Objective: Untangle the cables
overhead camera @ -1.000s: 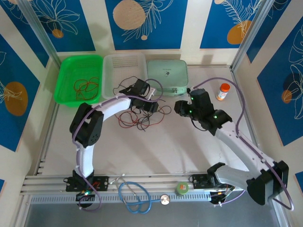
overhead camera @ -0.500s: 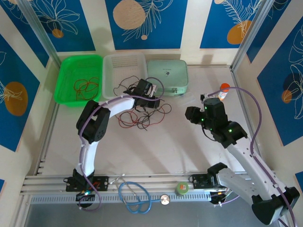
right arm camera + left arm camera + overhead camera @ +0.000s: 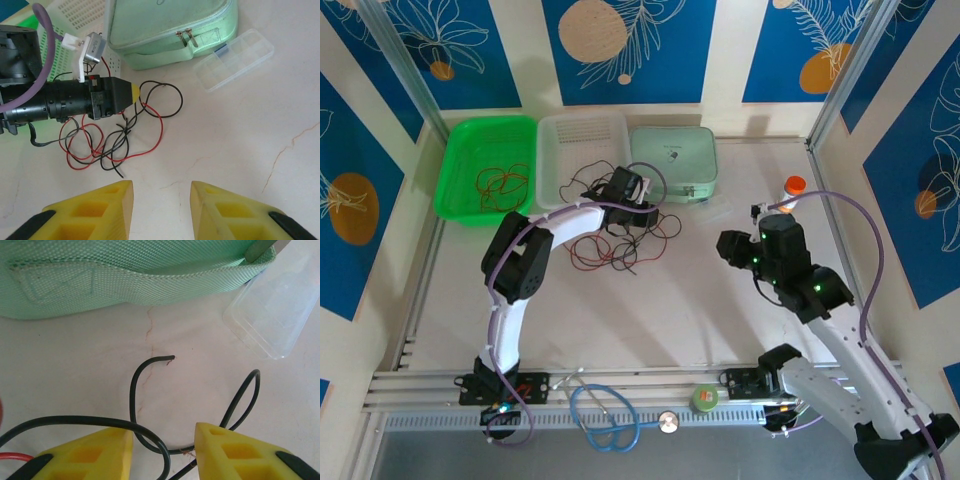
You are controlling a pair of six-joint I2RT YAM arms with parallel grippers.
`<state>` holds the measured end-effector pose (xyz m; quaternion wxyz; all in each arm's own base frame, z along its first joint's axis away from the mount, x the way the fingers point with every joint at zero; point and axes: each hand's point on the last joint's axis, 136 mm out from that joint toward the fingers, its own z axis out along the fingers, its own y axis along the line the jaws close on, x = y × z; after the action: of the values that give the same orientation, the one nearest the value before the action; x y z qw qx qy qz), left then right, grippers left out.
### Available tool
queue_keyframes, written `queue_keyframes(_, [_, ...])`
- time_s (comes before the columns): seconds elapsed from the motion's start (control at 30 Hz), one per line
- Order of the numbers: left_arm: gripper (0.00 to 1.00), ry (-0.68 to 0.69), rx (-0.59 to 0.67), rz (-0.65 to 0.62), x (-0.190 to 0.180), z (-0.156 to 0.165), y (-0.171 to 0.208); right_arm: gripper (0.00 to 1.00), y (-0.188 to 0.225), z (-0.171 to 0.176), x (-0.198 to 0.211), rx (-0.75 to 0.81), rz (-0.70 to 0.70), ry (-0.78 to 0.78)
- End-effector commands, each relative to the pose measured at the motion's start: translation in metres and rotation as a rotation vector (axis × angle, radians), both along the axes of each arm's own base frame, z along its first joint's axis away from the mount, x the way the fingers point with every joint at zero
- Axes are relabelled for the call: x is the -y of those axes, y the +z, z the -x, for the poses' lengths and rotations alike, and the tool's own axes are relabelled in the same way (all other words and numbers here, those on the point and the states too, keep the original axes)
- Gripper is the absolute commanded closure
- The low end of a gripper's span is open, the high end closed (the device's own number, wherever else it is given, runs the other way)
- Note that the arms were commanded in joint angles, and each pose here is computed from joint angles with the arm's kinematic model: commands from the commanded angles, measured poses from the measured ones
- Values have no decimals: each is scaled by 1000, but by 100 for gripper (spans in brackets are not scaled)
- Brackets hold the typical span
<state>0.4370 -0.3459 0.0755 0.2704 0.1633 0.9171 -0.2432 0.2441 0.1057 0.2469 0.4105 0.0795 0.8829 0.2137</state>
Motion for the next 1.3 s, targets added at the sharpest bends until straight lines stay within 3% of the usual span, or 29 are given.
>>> queue_keyframes(0.0, [62,1,-21,-32,2,4,-14,65,7,6,4,8,-18,-14])
queue_keyframes(0.07, [65,-1,-23,-36,4,5,-17,65,8,8,6,11,-18,-16])
queue_keyframes(0.23, [88,4,-3,-49,5,7,-12,65,10,13,12,20,-11,-31])
queue_keyframes(0.37, [100,1,31,-64,3,10,3,64,16,17,15,37,-16,-37])
queue_keyframes(0.6, [100,-52,117,-43,1,36,71,64,22,20,15,50,-30,-30])
queue_keyframes(0.9, [100,-143,192,25,-20,110,173,64,9,21,0,3,-113,3])
queue_keyframes(1.1, [100,-162,248,92,-39,150,233,64,-2,24,-20,-56,-206,51])
queue_keyframes(1.27, [100,-159,287,156,-48,165,264,64,-11,25,-54,-109,-295,129])
